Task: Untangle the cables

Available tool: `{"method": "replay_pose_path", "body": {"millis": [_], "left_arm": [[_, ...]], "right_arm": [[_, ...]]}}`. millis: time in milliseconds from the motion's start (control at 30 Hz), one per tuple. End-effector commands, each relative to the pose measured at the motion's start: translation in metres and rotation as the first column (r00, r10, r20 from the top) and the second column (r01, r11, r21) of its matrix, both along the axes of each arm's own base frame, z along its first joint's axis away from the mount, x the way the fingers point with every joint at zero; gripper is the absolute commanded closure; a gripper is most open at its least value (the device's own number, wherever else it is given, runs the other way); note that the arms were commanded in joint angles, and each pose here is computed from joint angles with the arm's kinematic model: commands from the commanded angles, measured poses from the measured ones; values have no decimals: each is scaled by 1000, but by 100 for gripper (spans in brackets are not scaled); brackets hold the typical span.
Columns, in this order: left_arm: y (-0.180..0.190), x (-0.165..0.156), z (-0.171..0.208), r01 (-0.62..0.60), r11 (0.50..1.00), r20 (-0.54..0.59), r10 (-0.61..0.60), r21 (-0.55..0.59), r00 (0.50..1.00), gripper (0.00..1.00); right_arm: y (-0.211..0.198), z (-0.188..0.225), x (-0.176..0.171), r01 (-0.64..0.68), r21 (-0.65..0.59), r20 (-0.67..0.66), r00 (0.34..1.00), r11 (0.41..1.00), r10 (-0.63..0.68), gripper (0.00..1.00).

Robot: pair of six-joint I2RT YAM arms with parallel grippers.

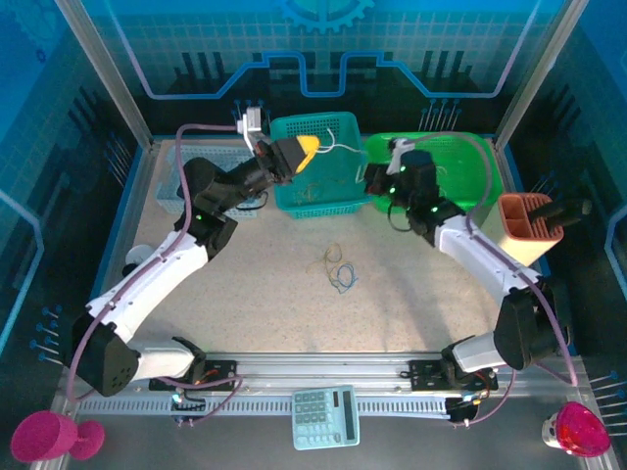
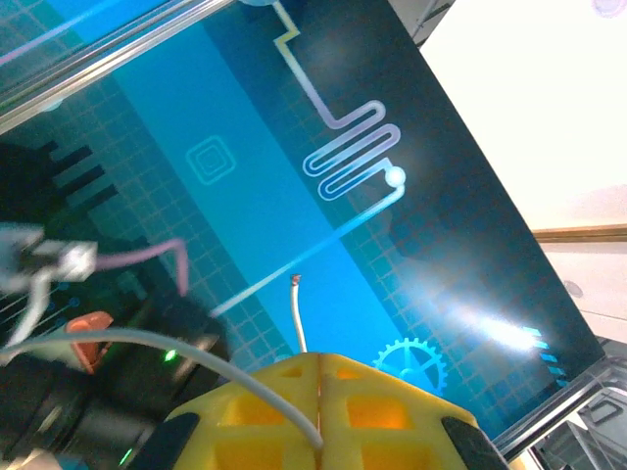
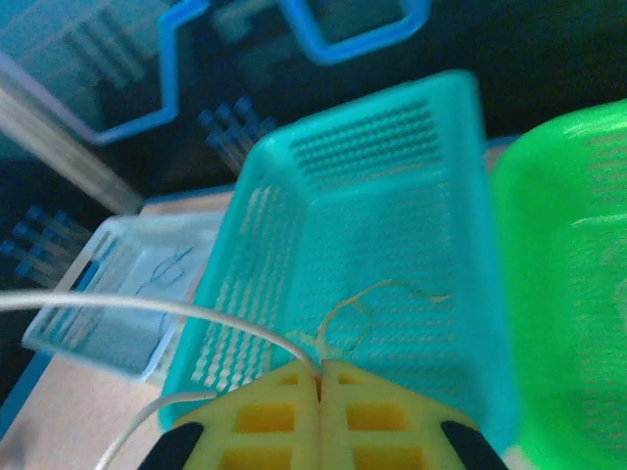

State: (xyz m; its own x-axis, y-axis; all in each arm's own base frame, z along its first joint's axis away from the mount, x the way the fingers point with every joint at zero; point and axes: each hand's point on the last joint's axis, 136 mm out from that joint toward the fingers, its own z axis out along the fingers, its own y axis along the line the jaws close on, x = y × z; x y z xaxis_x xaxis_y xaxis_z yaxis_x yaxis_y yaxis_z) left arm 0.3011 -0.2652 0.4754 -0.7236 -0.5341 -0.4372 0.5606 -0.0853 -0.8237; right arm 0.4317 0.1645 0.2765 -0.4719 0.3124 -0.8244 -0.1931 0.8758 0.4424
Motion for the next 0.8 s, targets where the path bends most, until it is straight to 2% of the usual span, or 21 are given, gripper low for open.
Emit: {"method": "replay_pose_path", "body": {"millis": [0,300,500,767], "left_arm": [[9,-6,-8,-34,999,36,34,-18,999,93],[7,14,-89,-78,991,-73,87,113,994,65],[13,23,-130,-111,976,-125,136,186,983,48],[19,20,-152,-127,955,-136,168,268,976,42]], "right_arm": [[-44,3,11,116,-67,-72,990,991,-121,100],[-92,38,58,230,-87,-51,971,969,-235,100],[-115,30,79,296,-176,-62,948,939,-311,100],[-145,-18,96,391,-294,-114,892,872,-438,100]]}}
